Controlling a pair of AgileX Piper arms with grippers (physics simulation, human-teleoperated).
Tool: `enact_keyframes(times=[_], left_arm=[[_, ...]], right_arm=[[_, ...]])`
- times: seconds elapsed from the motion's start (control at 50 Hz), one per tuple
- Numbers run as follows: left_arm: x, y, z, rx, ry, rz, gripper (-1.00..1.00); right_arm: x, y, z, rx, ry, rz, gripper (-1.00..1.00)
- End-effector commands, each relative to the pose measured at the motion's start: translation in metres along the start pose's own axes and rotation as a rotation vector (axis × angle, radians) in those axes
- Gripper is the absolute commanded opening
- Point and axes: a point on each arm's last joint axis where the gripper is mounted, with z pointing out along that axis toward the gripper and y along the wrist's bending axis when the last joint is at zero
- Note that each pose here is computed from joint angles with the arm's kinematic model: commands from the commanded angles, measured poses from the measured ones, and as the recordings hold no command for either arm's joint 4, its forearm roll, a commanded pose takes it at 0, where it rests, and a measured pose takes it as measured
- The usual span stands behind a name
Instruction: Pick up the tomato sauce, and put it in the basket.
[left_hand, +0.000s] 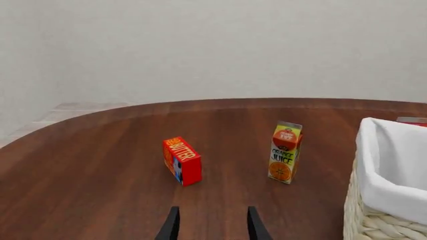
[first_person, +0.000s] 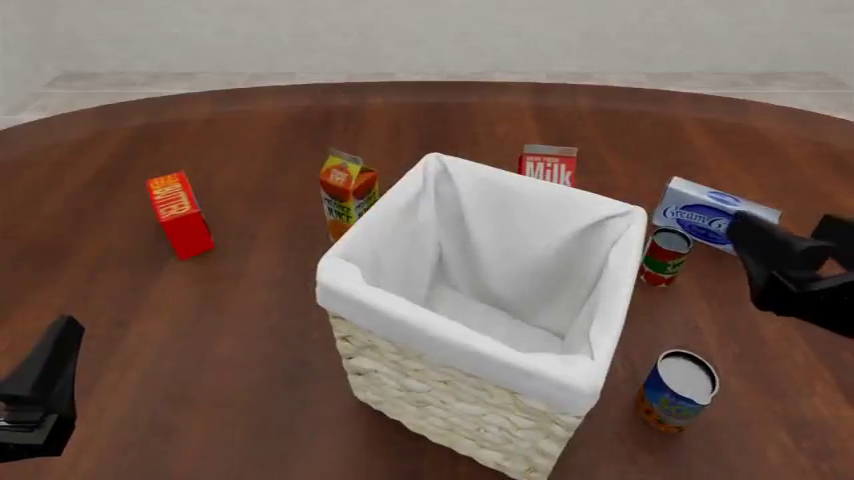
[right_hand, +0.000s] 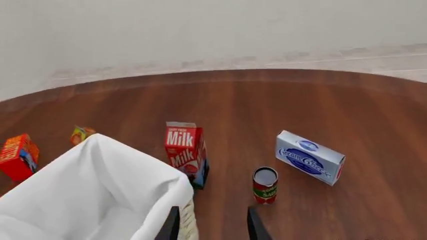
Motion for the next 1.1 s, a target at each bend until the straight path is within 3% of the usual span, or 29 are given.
enact_keyframes(times=[0.02, 0.32, 0.6, 1.1], left_arm=[[0.000, 0.000, 0.000, 0.000, -0.002, 0.002, 1.00], [-0.002, 0.000, -0.001, 0.000, -0.002, 0.002, 1.00], [0.001, 0.000, 0.000, 0.000, 0.001, -0.001, 1.00], [-0.002, 0.000, 0.000, 0.000, -0.001, 0.001, 1.00]], right_arm=[[-0.014, 0.004, 0.034, 0.001, 0.105, 0.047, 1.00], [-0.013, -0.001, 0.079, 0.039, 0.211, 0.014, 1.00], [-0.010, -0.011, 0.101, 0.081, 0.252, -0.010, 1.00], [0.015, -0.036, 0.142, 0.159, 0.305, -0.004, 1.00]])
